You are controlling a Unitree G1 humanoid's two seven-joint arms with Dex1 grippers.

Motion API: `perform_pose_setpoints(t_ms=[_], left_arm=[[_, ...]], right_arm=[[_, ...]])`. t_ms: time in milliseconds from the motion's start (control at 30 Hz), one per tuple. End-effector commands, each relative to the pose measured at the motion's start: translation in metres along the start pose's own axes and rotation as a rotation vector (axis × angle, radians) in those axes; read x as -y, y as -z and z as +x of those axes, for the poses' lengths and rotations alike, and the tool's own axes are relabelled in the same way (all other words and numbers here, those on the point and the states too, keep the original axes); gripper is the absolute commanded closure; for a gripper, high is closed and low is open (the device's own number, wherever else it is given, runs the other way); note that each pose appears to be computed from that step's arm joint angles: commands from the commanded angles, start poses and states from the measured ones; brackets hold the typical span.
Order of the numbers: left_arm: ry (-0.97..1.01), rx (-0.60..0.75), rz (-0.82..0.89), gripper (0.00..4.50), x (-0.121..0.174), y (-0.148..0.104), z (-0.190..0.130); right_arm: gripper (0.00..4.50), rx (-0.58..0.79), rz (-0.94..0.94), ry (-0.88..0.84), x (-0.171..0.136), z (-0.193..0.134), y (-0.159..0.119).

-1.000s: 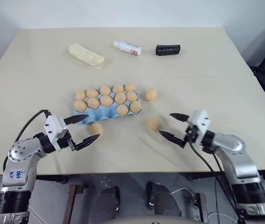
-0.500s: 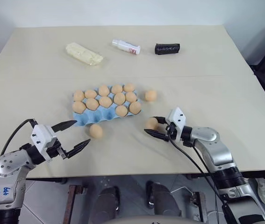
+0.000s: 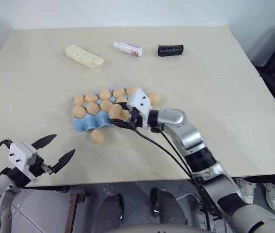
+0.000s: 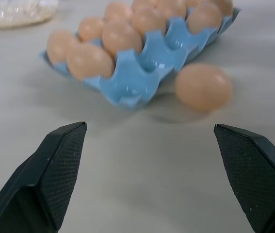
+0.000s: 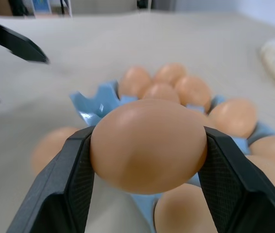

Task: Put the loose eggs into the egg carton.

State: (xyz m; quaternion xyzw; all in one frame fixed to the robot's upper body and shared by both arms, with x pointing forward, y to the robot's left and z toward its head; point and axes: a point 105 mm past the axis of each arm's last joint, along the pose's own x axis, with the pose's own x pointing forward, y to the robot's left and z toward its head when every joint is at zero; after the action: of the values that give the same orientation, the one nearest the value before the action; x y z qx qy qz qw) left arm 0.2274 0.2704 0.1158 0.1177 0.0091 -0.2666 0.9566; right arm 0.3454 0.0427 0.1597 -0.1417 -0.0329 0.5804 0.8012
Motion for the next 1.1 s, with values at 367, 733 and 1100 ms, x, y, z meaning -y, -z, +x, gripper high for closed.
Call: perform_pose_setpoints(t_ms=[367, 733, 1100], left_arm=[[0.014, 0.069, 0.048, 0.0, 0.007, -0.021, 0.006], [0.224, 0.119, 0.055, 0.0, 0.029, -0.036, 0.051], [0.279, 0.133, 0.064, 0.0, 0.026, -0.037, 0.067]], right_arm=[[0.05, 0.123, -0.032, 0.014, -0.001, -0.007, -0.027], [0.05, 0.067, -0.075, 0.441, 0.031, -0.173, 0.031], [0.05, -0.047, 0.008, 0.633, 0.054, -0.209, 0.071]])
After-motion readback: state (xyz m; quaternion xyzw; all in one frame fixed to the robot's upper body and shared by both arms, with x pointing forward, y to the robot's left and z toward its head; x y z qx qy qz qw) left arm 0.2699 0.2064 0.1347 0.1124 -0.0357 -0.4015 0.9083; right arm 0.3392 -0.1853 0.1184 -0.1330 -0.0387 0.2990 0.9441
